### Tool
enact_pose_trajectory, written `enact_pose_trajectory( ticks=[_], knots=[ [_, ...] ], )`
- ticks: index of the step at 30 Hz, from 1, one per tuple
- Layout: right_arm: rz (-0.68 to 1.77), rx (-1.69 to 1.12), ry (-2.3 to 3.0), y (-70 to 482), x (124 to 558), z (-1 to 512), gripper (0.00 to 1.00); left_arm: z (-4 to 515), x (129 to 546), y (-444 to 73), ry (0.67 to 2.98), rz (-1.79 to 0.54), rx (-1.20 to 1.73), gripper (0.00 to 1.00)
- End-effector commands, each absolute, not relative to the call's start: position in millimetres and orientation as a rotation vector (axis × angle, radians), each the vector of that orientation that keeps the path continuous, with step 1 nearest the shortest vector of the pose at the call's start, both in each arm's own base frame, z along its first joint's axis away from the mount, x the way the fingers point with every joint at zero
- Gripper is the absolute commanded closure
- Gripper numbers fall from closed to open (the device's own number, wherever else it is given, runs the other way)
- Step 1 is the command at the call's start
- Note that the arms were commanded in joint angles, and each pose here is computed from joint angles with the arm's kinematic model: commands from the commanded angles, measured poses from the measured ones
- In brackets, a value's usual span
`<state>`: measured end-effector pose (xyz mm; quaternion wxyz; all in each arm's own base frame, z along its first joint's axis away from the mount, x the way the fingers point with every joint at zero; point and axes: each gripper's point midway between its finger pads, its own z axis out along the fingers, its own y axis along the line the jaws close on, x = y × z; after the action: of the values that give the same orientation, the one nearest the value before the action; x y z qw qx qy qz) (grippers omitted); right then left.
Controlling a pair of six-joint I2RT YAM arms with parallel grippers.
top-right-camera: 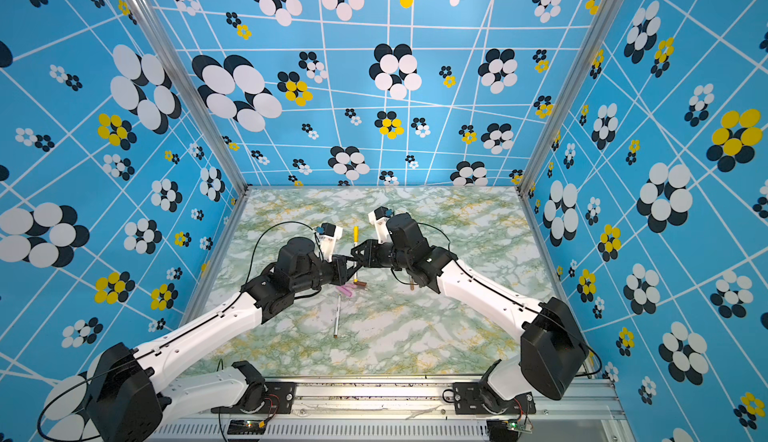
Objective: Insert the pens into the pen caps
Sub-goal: 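Push the yellow cap onto the marker tip while the left gripper holds it, then open the left gripper off the capped marker while the right gripper holds it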
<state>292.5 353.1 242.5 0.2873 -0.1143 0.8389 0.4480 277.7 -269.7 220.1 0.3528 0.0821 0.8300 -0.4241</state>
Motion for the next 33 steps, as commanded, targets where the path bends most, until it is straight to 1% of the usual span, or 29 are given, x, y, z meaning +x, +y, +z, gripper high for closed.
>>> enact_pose_trajectory(
  ticks=[1,5,8,9,14,15,16,17,18,25,30,33],
  knots=[
    [1.201,-0.324,2.222,353.4,290.0,256.4,0.9,224.7,283.8,-273.5,2.118,-1.102,0.2,1.0],
    [1.196,-0.321,2.217,353.5,291.4,257.0,0.97,226.5,282.7,-274.9,2.114,-1.112,0.212,1.0],
    [1.181,-0.312,2.211,352.4,293.9,258.5,1.0,226.9,280.5,-275.7,2.116,-1.123,0.22,1.0],
    [1.169,-0.306,2.213,351.1,295.1,258.6,1.0,226.4,279.3,-275.6,2.118,-1.127,0.221,0.97],
    [1.024,-0.204,2.253,333.5,311.1,250.1,1.0,219.9,270.9,-268.1,2.139,-1.112,0.213,0.63],
    [0.99,-0.177,2.27,327.8,314.5,245.6,1.0,217.7,268.7,-264.8,2.143,-1.101,0.211,0.59],
    [0.963,-0.151,2.284,322.3,317.6,241.6,1.0,214.5,266.6,-261.5,2.151,-1.087,0.207,0.58],
    [0.938,-0.121,2.299,316.0,320.7,237.3,1.0,210.9,264.9,-257.1,2.159,-1.07,0.195,0.53],
    [0.912,-0.092,2.32,309.8,323.5,230.5,1.0,207.0,262.6,-253.1,2.167,-1.055,0.187,0.51],
    [0.718,-0.008,2.51,276.6,331.9,169.2,1.0,189.2,251.2,-231.5,2.195,-0.98,0.139,0.49],
    [0.562,-0.026,2.647,262.2,332.6,119.5,1.0,192.6,250.1,-226.0,2.181,-0.959,0.139,0.47],
    [0.48,-0.07,2.719,258.3,333.5,98.1,1.0,193.5,249.9,-226.0,2.18,-0.961,0.142,0.47]
  ],
)
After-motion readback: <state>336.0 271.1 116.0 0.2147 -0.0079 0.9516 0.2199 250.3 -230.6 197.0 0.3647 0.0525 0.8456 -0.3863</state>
